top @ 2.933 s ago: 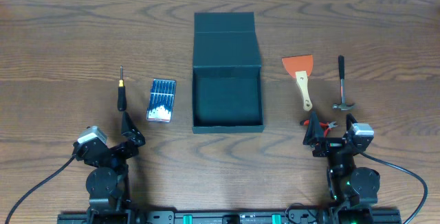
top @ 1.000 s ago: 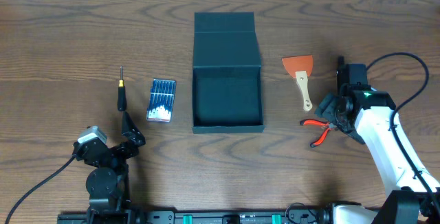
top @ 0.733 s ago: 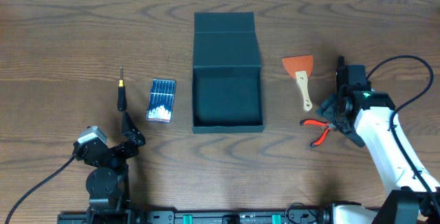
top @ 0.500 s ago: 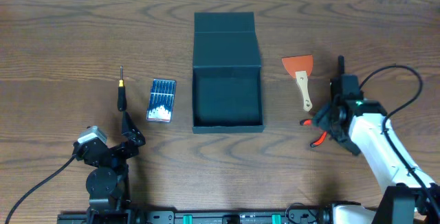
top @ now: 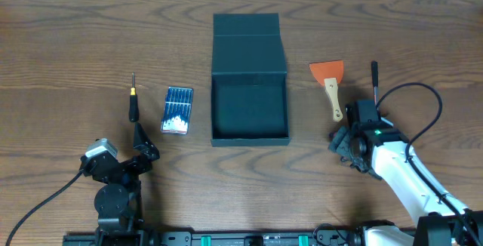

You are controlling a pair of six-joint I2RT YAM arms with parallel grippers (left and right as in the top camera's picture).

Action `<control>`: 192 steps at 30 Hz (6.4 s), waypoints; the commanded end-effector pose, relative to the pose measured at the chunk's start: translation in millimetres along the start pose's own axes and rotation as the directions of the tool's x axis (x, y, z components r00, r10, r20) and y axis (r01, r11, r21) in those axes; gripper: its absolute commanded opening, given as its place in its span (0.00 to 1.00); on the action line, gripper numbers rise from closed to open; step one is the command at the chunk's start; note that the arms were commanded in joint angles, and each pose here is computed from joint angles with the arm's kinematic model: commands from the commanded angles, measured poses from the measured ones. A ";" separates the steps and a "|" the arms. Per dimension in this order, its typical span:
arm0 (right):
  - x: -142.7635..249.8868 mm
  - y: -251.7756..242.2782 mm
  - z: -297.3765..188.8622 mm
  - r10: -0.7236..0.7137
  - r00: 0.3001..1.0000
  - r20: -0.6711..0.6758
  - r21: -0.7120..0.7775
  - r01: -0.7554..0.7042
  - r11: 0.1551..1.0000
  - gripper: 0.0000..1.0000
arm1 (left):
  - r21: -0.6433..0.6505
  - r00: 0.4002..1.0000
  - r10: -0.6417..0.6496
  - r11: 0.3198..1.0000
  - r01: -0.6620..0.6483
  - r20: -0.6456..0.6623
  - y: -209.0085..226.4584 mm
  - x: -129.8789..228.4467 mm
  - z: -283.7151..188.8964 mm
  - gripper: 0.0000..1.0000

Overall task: Pack container
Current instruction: 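Move the right gripper down over the red-black wire cutters, then close the right gripper on the wire cutters' handles and lift, then carry the wire cutters into the green box and release, then move the right gripper back over the orange scraper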

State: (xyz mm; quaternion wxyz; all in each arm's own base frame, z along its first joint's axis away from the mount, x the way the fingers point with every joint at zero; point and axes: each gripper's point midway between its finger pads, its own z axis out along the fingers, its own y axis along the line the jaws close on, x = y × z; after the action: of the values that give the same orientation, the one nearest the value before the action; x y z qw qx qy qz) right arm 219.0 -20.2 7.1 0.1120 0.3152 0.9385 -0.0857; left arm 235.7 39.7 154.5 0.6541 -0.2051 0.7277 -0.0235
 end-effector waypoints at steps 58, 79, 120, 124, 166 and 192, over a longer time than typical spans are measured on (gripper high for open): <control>-3.7 13.1 47.2 0.150 0.983 -0.105 -0.107 -0.161 0.981 0.55 | -0.013 0.999 0.024 1.000 -0.025 -0.026 4.9 13.3 2.6 0.99; -3.2 22.4 42.6 0.139 0.981 -0.135 -0.148 -0.159 0.976 0.01 | -0.013 0.999 0.024 1.000 -0.025 -0.026 4.9 13.3 2.6 0.99; -54.4 207.5 -220.2 -0.357 0.844 0.401 -0.419 0.516 0.747 0.01 | -0.013 0.999 0.024 1.000 -0.025 -0.026 4.9 13.3 2.6 0.99; -24.2 226.2 -219.8 -0.431 0.807 0.403 -0.417 0.581 0.698 0.01 | -0.013 0.999 0.024 1.000 -0.025 -0.026 5.0 13.5 2.6 0.99; 55.4 273.3 -59.1 -0.719 0.684 0.127 -0.242 0.724 0.646 0.68 | -0.013 0.999 0.024 1.000 -0.025 -0.026 4.9 13.3 2.6 0.98; -144.4 222.3 -236.3 -0.537 0.790 0.296 -0.167 0.596 0.785 0.85 | -0.013 0.999 0.024 1.000 -0.024 -0.026 4.9 13.3 2.6 0.99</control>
State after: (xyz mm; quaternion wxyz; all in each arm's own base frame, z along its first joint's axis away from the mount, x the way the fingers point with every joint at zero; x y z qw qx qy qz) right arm 421.7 166.1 254.9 0.2376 -0.0259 0.9710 -0.0002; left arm 235.8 39.7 154.6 0.6542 -0.2051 0.7276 -0.0236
